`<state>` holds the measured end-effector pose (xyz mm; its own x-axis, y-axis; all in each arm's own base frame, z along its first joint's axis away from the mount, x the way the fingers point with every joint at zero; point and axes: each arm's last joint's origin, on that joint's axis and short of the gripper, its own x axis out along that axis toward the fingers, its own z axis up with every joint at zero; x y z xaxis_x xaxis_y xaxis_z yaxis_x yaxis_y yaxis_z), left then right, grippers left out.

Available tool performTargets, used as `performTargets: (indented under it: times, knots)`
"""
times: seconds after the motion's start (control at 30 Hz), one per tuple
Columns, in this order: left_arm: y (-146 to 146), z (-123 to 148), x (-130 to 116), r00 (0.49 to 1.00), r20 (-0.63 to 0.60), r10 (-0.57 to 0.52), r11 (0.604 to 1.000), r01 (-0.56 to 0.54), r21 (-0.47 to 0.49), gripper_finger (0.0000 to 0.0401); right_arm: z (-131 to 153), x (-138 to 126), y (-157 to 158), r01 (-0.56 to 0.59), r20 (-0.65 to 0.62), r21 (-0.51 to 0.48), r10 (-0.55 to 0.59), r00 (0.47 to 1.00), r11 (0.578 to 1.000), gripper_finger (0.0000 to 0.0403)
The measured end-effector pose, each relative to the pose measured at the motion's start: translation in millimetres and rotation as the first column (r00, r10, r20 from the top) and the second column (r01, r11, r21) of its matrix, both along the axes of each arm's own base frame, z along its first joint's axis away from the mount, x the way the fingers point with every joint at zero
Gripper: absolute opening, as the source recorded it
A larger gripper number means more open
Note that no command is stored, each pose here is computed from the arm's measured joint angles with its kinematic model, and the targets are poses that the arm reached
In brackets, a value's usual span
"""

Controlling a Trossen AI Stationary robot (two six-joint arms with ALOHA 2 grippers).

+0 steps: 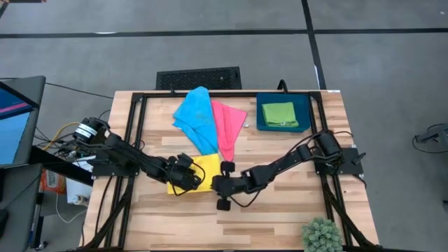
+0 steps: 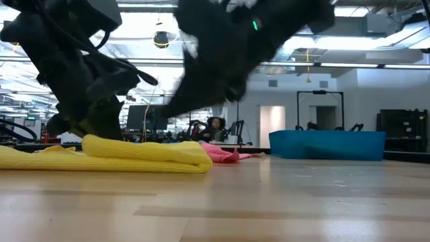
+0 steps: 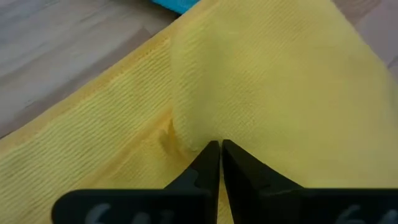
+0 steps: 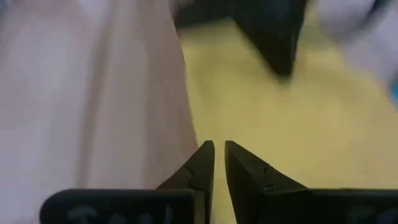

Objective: Fold microfiber towels
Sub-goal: Fold the yellow towel

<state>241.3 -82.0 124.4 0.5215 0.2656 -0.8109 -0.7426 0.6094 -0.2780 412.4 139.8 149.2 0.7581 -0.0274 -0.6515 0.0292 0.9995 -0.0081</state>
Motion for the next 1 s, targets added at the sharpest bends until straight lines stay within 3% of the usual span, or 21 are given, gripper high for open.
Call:
performTargets:
  times: [0.13, 0.3, 0.5, 0.8, 1.0]
  knots:
    - [-0.3, 0.1, 0.2, 1.000, 0.001, -0.002, 1.000, 0.002, -0.007, 0.0012, 5.6, 10.4, 4.0, -0.016, 0.145, 0.043, 0.010, 0.989, 0.999, 0.0063]
    - [-0.1, 5.1, 0.0, 0.999, 0.029, 0.016, 1.000, -0.015, -0.027, 0.0012, -12.1, 16.6, -0.9, 0.013, 0.142, 0.070, -0.023, 0.990, 0.997, 0.0063]
    - [2.0, 31.6, -4.6, 0.993, 0.119, -0.020, 0.999, 0.024, -0.032, 0.0012, -20.0, 23.0, -1.1, -0.002, 0.194, 0.090, -0.015, 0.981, 0.996, 0.0063]
    - [12.1, 74.7, -35.1, 0.981, 0.192, 0.008, 0.998, 0.005, -0.064, 0.0002, -11.3, 29.5, -4.5, -0.030, 0.302, 0.049, 0.014, 0.953, 0.998, 0.0063]
    - [13.0, 96.1, -54.0, 0.965, 0.262, -0.010, 0.996, 0.032, -0.082, 0.0000, -44.0, 41.4, -4.3, -0.023, 0.310, 0.093, -0.007, 0.951, 0.995, 0.0063]
